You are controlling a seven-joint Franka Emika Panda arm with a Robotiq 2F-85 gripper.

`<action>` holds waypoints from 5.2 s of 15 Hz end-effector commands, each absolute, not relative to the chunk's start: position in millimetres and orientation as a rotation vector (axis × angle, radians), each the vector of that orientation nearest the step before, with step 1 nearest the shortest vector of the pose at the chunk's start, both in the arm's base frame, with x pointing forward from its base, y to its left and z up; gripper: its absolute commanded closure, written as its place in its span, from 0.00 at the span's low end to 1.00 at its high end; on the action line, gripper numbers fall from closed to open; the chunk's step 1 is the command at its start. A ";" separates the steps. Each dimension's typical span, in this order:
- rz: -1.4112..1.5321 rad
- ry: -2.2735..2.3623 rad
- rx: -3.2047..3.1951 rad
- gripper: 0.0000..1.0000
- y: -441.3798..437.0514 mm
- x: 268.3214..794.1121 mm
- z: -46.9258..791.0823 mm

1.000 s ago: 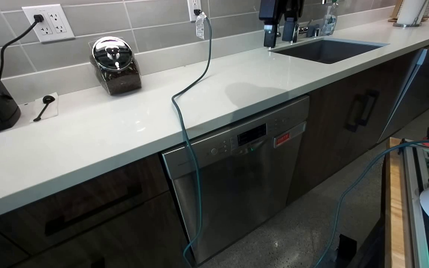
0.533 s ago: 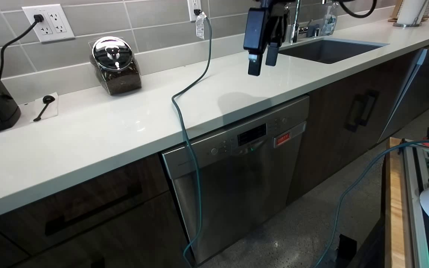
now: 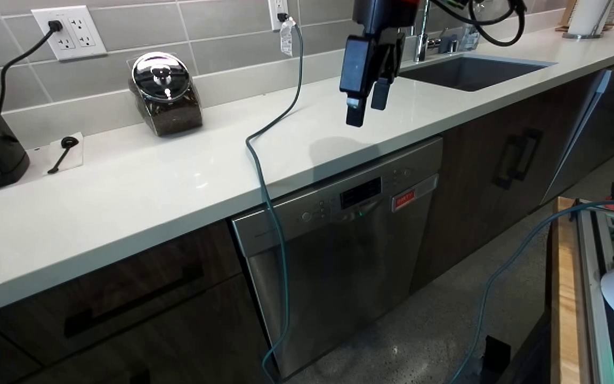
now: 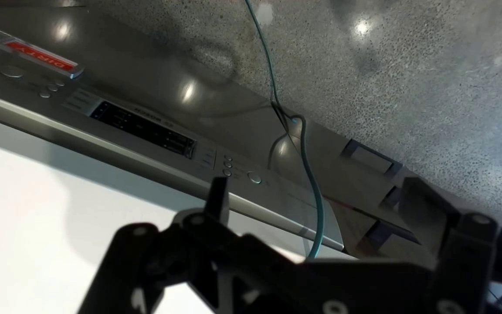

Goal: Press a button on the dishwasher.

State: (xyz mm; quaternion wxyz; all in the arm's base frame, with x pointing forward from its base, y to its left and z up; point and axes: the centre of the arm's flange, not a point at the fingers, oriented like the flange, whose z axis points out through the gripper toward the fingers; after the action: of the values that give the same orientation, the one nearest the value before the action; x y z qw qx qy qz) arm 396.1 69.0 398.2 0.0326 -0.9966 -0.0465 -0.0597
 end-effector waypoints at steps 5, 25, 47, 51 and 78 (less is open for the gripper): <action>-0.185 -0.143 -3.067 0.00 68.9 396.2 398.5; -0.185 -0.143 -3.067 0.00 68.9 396.3 398.7; -0.186 -0.143 -3.067 0.00 68.9 396.3 398.7; -0.154 -0.127 -3.076 0.00 68.1 399.6 394.4; -0.206 0.091 -2.998 0.00 45.5 453.6 239.5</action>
State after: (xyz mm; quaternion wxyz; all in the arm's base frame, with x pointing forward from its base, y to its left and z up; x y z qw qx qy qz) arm 448.7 48.9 255.3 0.0537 -0.9960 0.0322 -0.0636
